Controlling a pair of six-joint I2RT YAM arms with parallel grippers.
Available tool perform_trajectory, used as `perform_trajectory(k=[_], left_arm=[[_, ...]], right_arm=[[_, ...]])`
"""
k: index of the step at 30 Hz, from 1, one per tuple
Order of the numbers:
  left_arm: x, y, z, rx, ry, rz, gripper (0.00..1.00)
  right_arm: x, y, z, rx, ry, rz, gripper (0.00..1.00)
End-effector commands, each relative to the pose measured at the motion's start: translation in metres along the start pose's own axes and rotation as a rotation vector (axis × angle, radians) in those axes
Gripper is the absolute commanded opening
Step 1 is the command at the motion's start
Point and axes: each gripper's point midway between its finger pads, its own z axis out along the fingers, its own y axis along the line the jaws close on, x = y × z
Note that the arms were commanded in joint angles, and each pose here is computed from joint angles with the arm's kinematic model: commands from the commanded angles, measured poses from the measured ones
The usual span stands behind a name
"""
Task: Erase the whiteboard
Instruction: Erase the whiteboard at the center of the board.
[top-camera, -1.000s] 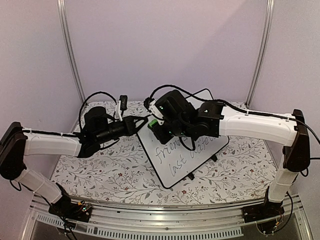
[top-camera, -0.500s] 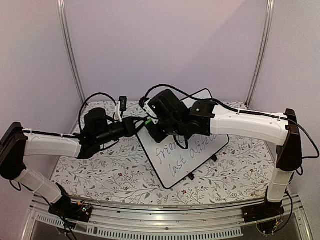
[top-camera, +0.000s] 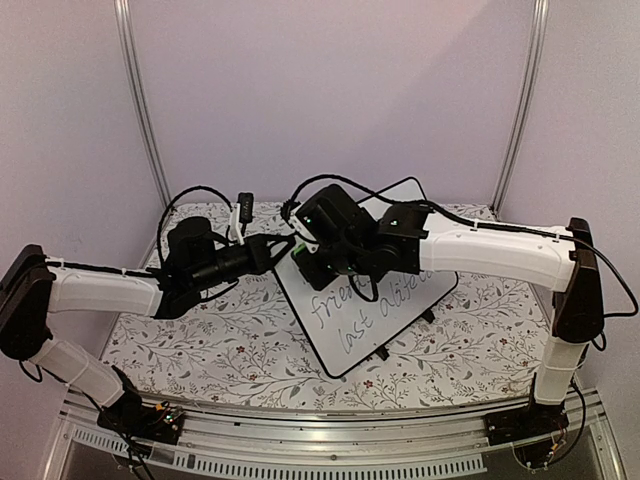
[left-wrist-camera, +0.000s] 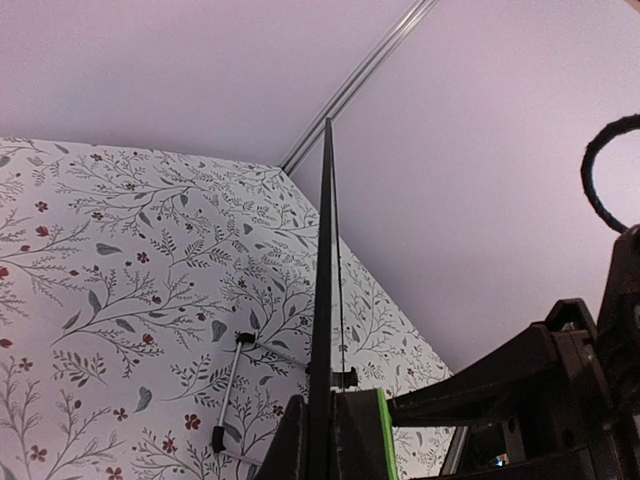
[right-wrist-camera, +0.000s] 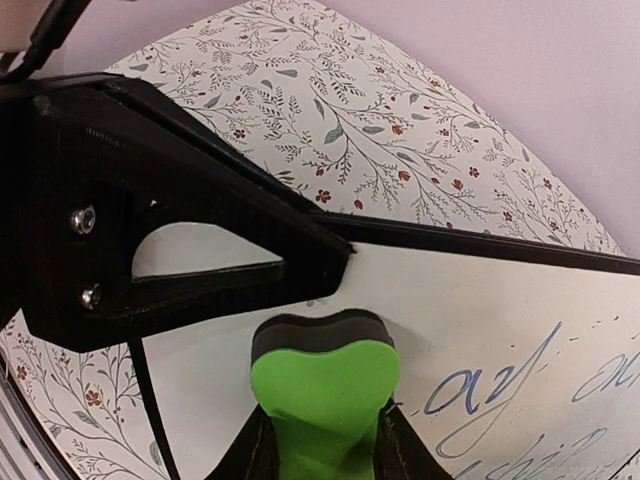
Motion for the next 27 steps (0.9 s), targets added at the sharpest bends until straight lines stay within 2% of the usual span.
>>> perform_trajectory(k=[1, 11, 19, 27], left_arm=[[-0.004, 0.003, -0.001, -0.021, -0.034, 0.042, 0.0], [0.0, 0.001, 0.001, -0.005, -0.021, 0.026, 0.0], [0.0, 0.002, 0.002, -0.013, -0.014, 0.005, 0.0], [0.006, 0.004, 0.002, -0.025, -0.002, -0.002, 0.0]], right_arm=[[0.014, 0.005, 0.007, -0.003, 0.044, -0.003, 0.31], [0.009, -0.002, 0.011, 0.077, 0.058, -0.023, 0.31], [0.041, 0.008, 0.018, 0.097, 0.157, -0.068, 0.29], [0.063, 0.017, 0.011, 0.071, 0.2, -0.063, 0.28]])
